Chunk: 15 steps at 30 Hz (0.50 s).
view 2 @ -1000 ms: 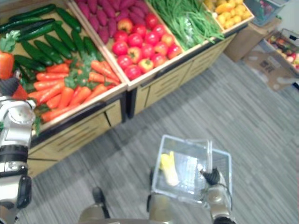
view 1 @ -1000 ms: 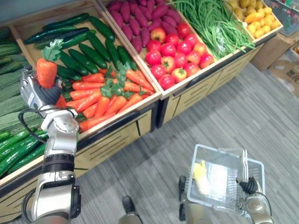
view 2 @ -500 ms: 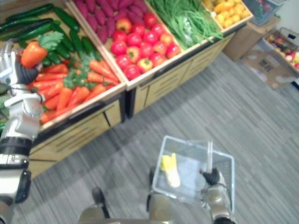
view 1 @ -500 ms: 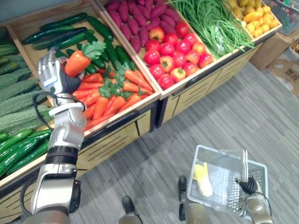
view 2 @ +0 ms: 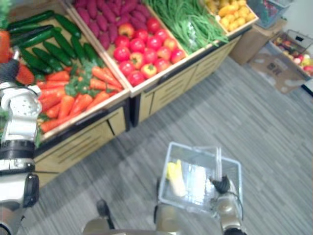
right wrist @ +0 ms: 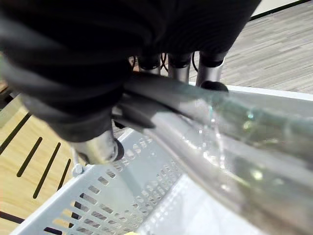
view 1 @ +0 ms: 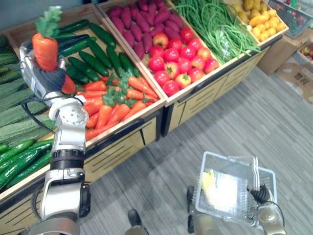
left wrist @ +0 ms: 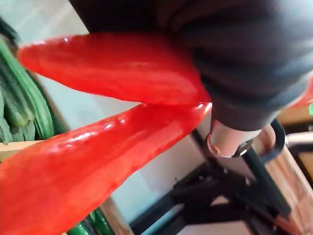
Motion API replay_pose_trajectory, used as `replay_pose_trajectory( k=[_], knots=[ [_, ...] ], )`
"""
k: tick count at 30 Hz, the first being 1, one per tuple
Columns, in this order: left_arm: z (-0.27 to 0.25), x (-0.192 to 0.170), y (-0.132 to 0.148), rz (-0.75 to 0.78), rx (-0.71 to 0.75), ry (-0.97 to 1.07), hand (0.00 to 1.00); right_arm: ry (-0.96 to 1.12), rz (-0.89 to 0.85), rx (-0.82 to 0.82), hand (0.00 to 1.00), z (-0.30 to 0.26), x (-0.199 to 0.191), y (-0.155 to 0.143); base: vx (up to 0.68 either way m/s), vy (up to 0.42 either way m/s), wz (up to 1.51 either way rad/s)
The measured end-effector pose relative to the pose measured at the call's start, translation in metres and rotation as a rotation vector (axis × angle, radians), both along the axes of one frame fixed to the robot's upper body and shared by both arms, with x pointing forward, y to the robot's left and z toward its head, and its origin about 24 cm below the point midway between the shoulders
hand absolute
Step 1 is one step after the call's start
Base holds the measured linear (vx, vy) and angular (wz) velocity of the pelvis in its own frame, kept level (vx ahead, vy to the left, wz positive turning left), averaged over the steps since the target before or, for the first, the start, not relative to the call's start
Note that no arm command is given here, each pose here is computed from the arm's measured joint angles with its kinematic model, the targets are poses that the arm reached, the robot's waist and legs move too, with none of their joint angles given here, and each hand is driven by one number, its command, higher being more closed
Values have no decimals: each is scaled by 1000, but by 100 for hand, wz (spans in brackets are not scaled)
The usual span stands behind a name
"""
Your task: Pick vegetable in the basket
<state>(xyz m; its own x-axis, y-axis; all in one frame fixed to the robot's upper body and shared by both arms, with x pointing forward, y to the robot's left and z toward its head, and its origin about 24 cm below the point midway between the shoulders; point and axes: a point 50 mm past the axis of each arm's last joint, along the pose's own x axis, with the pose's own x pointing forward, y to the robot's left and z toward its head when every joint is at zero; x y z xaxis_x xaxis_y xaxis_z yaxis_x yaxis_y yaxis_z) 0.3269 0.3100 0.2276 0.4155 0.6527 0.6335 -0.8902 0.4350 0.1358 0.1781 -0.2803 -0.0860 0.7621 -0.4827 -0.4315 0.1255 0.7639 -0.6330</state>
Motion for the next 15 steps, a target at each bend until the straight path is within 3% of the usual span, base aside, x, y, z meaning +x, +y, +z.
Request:
replay_pose_trajectory(
  k=[7,15],
  knots=[
    [-13,-9,1,-106,-342,-218,100,33,13,-26,100,-2,-2,0,-5,3,0],
    [-57,-22,-23,-280,-643,-349,100,19,14,-35,100,2,-2,0,-4,7,2]
  ],
)
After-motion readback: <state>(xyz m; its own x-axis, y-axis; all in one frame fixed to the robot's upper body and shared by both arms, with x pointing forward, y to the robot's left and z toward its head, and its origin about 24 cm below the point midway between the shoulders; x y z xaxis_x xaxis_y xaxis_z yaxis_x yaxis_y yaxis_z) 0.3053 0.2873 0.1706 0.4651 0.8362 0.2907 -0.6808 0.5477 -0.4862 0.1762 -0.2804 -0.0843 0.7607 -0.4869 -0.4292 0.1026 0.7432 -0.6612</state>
